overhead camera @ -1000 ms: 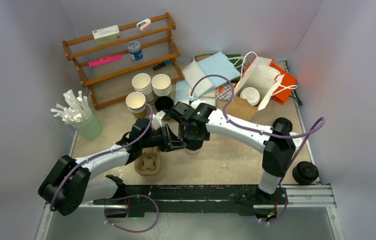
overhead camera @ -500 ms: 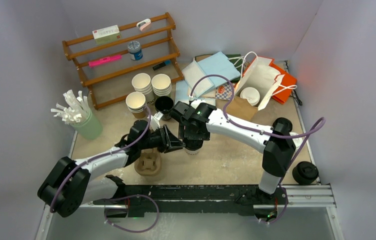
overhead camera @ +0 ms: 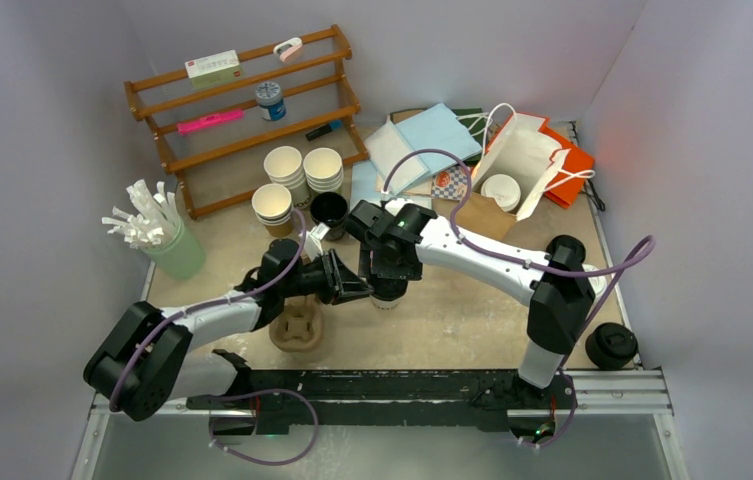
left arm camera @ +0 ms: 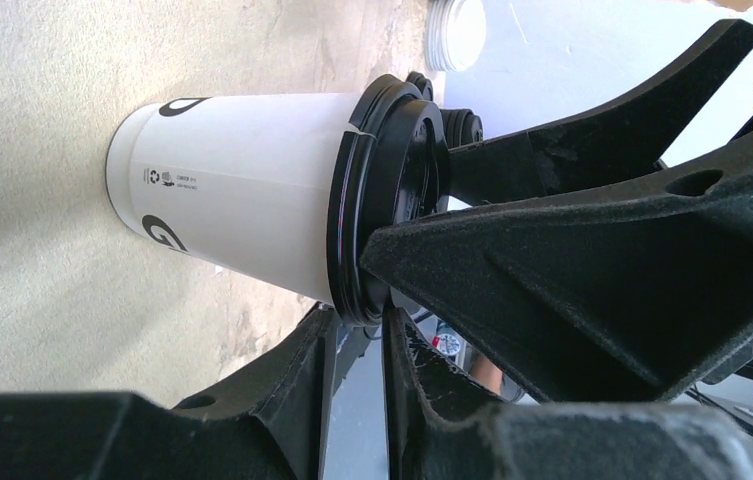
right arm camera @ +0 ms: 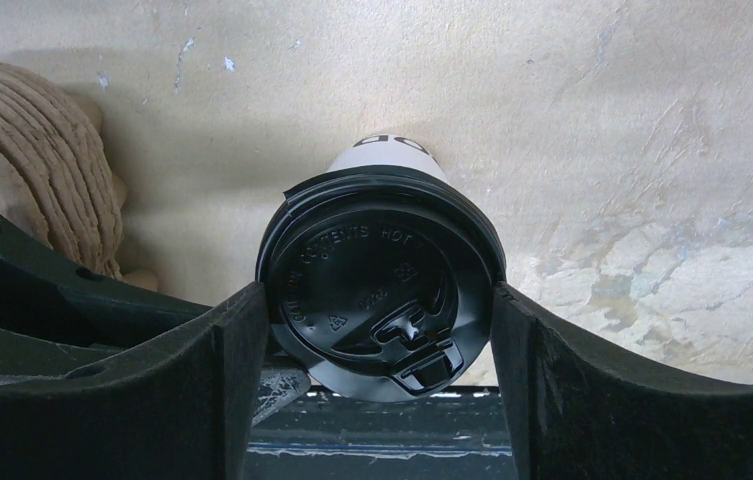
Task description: Pack the takeout coffee
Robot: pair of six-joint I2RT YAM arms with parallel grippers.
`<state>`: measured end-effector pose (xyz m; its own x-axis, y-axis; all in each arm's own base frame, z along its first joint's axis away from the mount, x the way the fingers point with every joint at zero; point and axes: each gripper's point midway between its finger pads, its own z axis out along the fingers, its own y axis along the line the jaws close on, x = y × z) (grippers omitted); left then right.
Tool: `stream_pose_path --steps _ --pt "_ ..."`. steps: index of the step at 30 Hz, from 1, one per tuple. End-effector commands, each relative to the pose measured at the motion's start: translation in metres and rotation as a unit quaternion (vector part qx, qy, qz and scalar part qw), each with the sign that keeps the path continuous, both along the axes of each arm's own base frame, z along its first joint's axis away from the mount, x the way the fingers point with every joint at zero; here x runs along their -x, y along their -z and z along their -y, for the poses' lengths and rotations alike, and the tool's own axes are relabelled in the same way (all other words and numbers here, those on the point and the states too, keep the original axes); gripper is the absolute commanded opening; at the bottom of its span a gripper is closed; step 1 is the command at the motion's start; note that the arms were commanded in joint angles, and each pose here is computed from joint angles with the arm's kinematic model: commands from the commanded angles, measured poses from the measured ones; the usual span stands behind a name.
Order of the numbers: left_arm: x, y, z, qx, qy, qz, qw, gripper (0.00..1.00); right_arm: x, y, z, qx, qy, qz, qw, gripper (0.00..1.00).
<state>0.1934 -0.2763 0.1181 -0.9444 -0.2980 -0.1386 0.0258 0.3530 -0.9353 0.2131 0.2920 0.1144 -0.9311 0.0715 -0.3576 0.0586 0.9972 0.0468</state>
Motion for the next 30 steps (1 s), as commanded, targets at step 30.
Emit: stream_pose_path --steps 30 --pt "0.018 0.083 -0.023 -0.128 0.004 -0.116 0.985 0.29 0.041 0.084 0.035 0.122 0.018 -0.133 0.983 0.66"
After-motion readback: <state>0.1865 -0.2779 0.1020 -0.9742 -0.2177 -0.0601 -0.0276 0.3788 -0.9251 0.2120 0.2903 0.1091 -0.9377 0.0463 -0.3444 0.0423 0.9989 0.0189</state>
